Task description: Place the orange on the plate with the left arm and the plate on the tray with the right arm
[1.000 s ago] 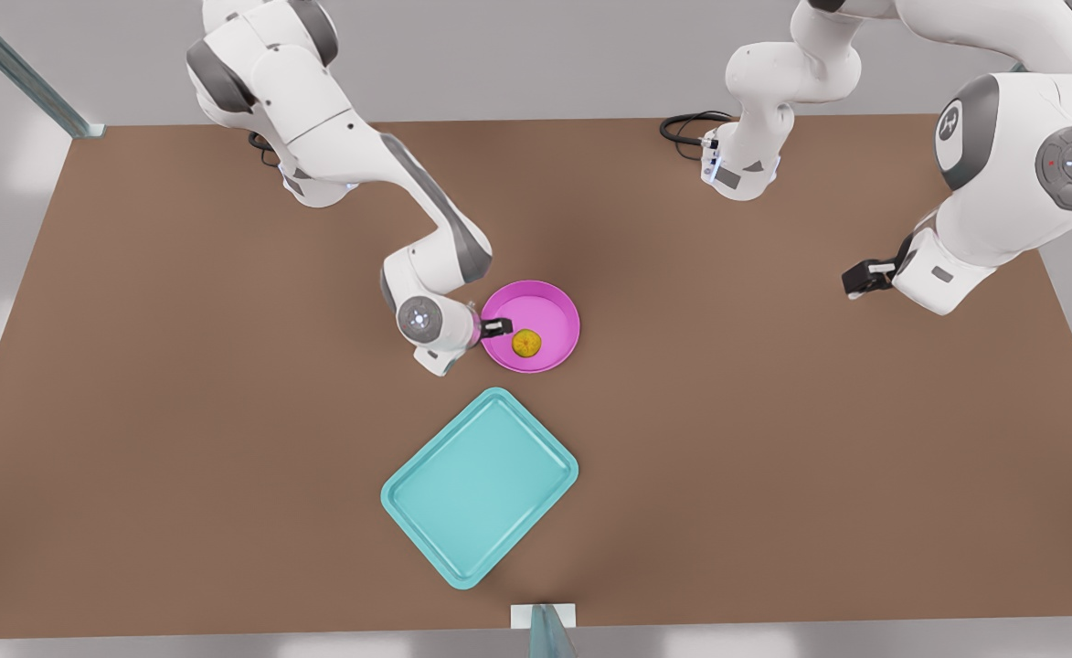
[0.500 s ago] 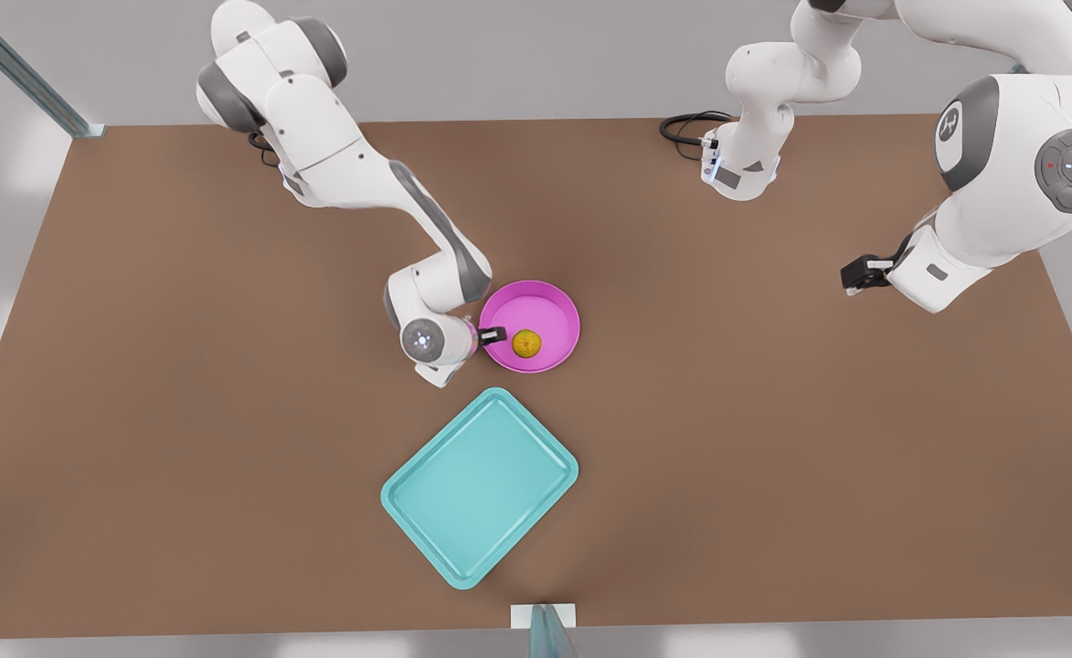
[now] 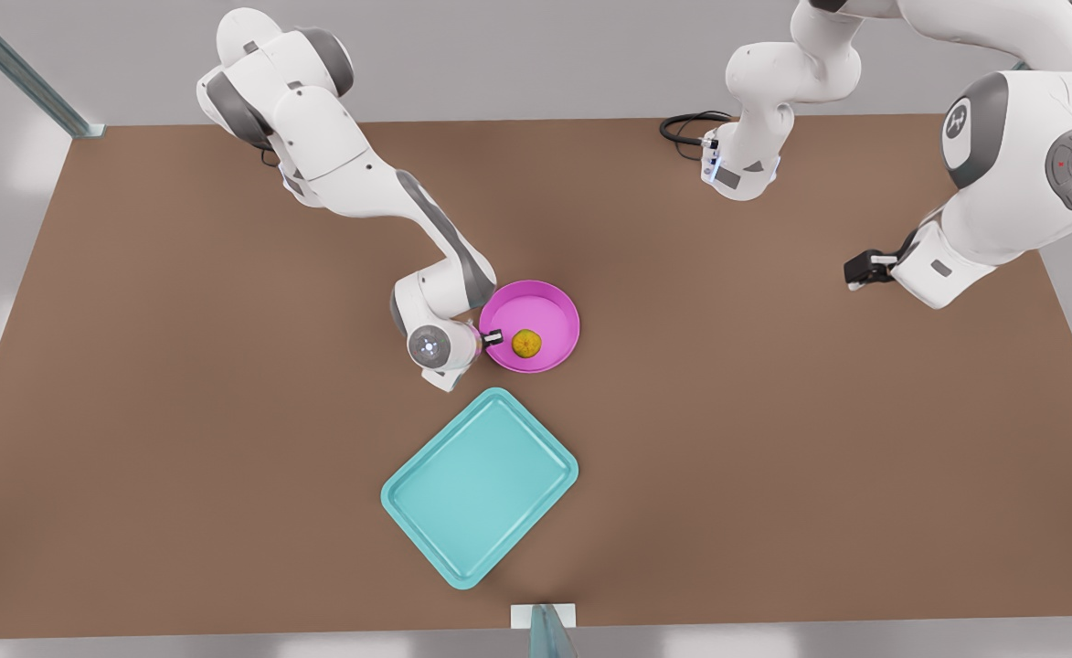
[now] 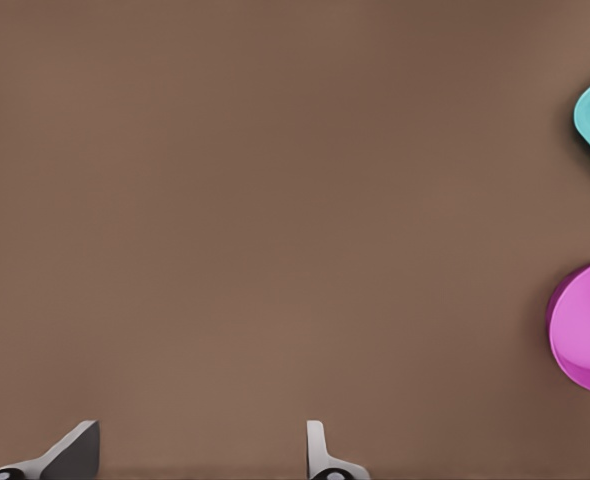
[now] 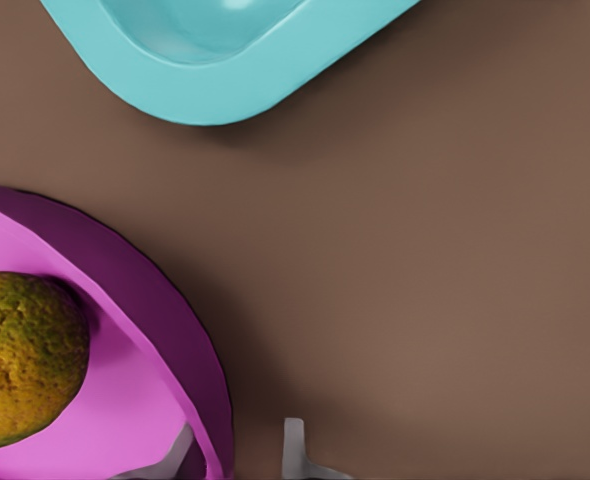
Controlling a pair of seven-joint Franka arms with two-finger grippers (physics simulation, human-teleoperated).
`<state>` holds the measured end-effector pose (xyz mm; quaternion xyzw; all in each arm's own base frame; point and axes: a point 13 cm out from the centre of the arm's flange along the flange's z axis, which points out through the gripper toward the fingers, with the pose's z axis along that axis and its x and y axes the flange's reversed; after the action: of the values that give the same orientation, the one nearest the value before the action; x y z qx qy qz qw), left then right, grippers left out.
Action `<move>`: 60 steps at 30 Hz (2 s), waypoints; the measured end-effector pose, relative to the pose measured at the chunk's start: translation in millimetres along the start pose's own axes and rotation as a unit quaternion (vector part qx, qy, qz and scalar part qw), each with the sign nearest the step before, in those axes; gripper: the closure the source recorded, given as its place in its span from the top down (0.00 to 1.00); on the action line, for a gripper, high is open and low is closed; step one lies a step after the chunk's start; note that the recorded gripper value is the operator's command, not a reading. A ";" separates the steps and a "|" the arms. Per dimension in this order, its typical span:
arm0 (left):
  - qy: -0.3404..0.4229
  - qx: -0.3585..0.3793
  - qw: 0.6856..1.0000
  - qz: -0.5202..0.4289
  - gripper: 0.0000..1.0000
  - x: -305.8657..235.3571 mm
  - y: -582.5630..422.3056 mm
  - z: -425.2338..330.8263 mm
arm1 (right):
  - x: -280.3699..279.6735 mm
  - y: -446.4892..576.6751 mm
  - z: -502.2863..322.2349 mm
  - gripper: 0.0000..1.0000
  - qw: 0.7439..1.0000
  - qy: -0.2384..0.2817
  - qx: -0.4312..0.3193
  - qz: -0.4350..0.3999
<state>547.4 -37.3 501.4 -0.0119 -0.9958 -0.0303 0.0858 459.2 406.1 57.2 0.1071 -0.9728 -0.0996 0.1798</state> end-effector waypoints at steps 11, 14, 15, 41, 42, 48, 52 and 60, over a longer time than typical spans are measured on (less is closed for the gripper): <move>0.002 0.001 1.000 0.006 1.00 2.2 -1.3 -1.2 | -4.1 4.6 -0.3 0.21 1.000 -0.002 -0.003 -0.013; 0.001 0.001 1.000 0.008 1.00 2.7 -1.5 -2.0 | -3.5 7.0 -0.9 0.21 1.000 -0.001 -0.005 -0.017; 0.001 0.001 1.000 0.008 1.00 2.7 -1.6 -2.0 | -3.1 8.8 -2.5 0.21 1.000 0.000 -0.005 -0.020; -0.011 0.001 1.000 0.010 1.00 7.4 0.0 -22.3 | -13.7 38.7 -98.7 0.21 0.997 -0.035 -0.053 -0.037; -0.011 0.001 1.000 0.010 1.00 7.7 -0.2 -22.2 | -19.6 36.4 -108.1 0.21 0.997 -0.042 -0.060 -0.032; -0.008 0.000 1.000 0.010 1.00 8.3 -0.3 -21.1 | -53.7 19.1 -151.9 0.21 0.992 -0.078 -0.098 -0.003; -0.007 0.000 1.000 0.011 1.00 8.5 -0.3 -20.7 | -77.9 -1.3 -171.9 0.21 0.988 -0.098 -0.115 0.016; -0.004 0.000 1.000 0.011 1.00 7.7 -0.3 -18.7 | -140.1 -66.6 -196.0 0.21 0.979 -0.143 -0.130 0.063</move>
<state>543.0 -38.6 521.1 -0.0232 -0.9960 -0.0289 0.0817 671.2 346.1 175.2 0.0062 -0.9719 -0.2283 0.0575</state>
